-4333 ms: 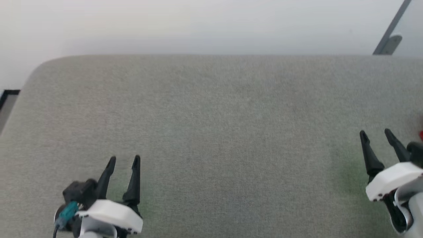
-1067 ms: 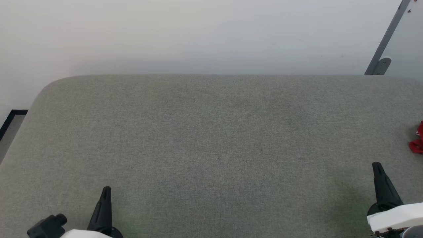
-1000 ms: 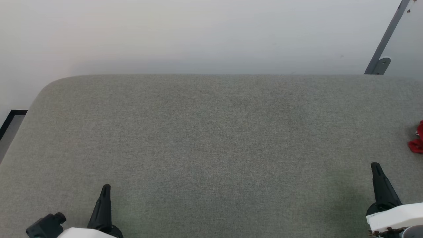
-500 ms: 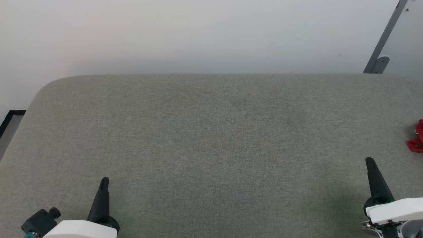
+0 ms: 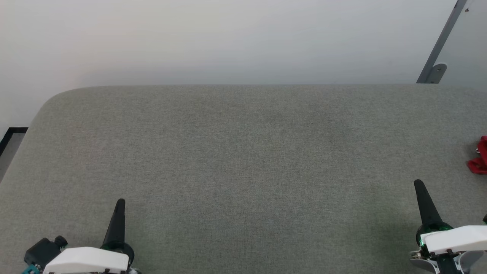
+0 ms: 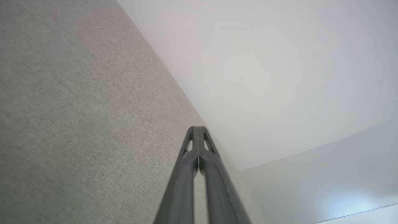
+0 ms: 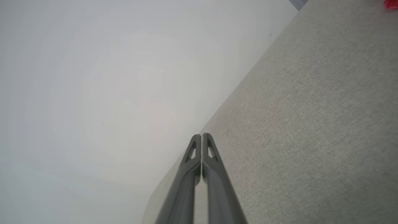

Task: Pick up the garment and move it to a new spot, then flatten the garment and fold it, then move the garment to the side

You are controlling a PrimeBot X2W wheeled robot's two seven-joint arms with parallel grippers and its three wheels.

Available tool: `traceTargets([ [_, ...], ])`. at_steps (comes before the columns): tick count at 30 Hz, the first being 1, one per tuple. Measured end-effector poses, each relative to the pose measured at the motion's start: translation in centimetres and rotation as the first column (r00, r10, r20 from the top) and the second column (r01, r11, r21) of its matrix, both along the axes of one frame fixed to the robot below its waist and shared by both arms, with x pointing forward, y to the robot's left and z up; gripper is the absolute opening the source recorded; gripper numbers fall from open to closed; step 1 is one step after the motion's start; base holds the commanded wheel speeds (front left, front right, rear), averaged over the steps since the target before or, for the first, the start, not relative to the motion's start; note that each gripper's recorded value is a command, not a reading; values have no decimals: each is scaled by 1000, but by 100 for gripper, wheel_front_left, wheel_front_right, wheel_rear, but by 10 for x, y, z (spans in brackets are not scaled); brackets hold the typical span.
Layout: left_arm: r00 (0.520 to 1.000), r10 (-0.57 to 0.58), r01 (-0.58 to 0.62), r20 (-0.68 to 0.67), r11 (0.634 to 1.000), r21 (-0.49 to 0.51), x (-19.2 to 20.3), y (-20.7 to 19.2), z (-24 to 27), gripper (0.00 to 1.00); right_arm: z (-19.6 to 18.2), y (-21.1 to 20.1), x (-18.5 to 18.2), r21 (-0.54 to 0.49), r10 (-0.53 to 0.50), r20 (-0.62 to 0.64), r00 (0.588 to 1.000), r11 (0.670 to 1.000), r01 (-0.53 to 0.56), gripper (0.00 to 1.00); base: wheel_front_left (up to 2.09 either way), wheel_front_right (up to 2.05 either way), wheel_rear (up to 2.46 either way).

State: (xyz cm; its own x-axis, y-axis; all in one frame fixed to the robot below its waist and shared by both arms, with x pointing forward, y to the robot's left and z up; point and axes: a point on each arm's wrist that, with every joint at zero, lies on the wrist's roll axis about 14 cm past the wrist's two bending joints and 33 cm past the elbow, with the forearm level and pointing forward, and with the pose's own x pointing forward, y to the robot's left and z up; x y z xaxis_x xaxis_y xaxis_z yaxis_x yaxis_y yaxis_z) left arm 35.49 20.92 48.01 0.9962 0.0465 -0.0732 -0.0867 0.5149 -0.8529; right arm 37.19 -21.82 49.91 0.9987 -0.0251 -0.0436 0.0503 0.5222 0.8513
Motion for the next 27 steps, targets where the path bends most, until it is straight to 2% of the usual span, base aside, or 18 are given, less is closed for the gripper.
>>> traceTargets([
  [12,1000,3,-1,15,993,-120,8,-1,6,0,1,3,4,120,1,8,1000,993,-1,0,0,0,0],
  [27,1000,3,4,26,968,-251,15,-3,9,0,2,8,7,256,0,16,1000,967,-4,0,0,0,0],
])
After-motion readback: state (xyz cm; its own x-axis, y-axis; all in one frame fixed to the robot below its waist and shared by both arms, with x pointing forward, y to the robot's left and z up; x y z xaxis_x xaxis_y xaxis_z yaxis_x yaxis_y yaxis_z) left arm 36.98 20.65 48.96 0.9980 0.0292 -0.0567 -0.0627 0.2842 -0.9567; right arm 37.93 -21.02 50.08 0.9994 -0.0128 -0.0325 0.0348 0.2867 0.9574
